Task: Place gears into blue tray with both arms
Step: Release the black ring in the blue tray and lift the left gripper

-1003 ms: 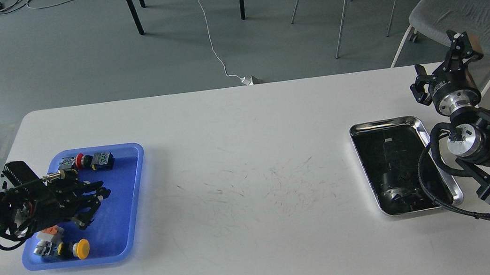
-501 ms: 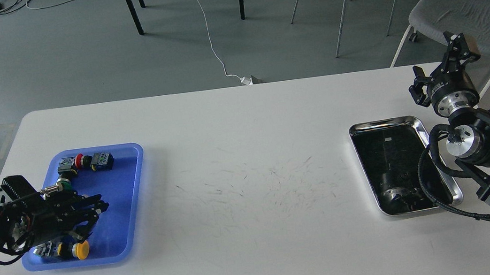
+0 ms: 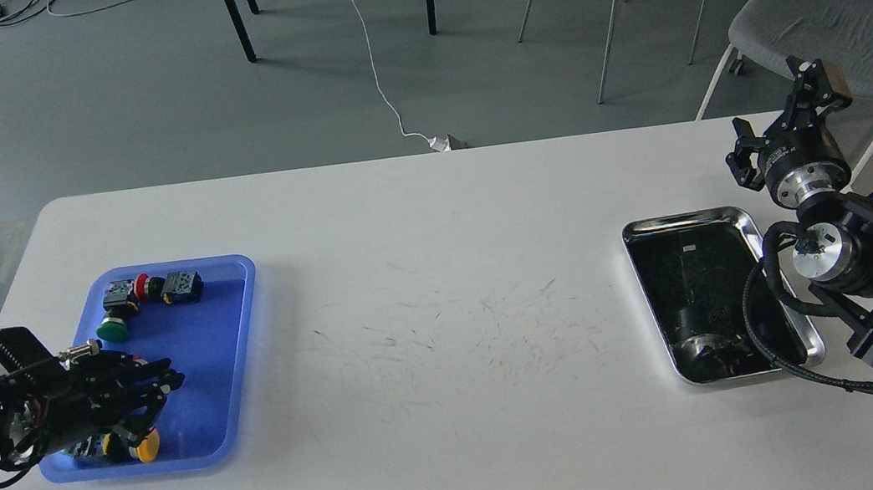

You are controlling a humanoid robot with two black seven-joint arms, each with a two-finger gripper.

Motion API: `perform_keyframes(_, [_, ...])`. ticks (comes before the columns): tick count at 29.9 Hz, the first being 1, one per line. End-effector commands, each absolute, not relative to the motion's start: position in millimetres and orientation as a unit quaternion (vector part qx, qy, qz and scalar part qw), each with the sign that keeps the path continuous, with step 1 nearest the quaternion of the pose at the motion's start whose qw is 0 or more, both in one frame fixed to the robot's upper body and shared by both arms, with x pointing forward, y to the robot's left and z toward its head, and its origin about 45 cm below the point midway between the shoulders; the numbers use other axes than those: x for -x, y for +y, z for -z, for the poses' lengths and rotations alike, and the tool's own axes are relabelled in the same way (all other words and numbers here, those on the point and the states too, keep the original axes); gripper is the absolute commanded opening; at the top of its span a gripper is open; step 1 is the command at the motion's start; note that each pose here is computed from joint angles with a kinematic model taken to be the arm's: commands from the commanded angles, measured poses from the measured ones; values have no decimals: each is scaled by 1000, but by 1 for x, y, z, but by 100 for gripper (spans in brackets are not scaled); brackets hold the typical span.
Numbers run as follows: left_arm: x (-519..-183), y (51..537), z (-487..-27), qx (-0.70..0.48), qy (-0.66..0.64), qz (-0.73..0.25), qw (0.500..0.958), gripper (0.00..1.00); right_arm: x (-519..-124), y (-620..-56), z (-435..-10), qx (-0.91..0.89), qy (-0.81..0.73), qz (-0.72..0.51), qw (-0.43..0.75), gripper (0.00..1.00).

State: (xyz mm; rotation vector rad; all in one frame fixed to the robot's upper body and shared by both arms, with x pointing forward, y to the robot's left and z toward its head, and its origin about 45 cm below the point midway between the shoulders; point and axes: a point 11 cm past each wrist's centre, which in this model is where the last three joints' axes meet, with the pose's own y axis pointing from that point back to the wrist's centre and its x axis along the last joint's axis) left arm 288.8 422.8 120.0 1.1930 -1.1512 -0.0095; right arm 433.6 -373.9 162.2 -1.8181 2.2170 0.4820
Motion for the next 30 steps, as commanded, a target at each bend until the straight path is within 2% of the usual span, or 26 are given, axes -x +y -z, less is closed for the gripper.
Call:
perform_keyframes(1, [-287,421,-119,-529,-512,5,678,14,-433,-375,-161,621,757,-165,115,99])
perform_keyframes(7, [-287,415,-120,-520,-513,0,684,18,-433,-375,-162,621,758,-163,114,99])
perform_keyframes(11, [-289,414,-122,-518,-507,-15,689,28,-433,-375,-161,621,758,-164,114,99])
perform_keyframes(21, [-293,414,-126,-516,-506,-31,691,43,-434,-374,-163,622,757,-162,115,99])
perform_keyframes(25, [-298,414,-130,-511,-488,-74,704,50,-433,-373,-161,623,757,-163,113,99])
perform_keyframes(30, [-314,422,-149,-506,-473,-141,707,54,-434,-364,-159,637,749,-161,91,99])
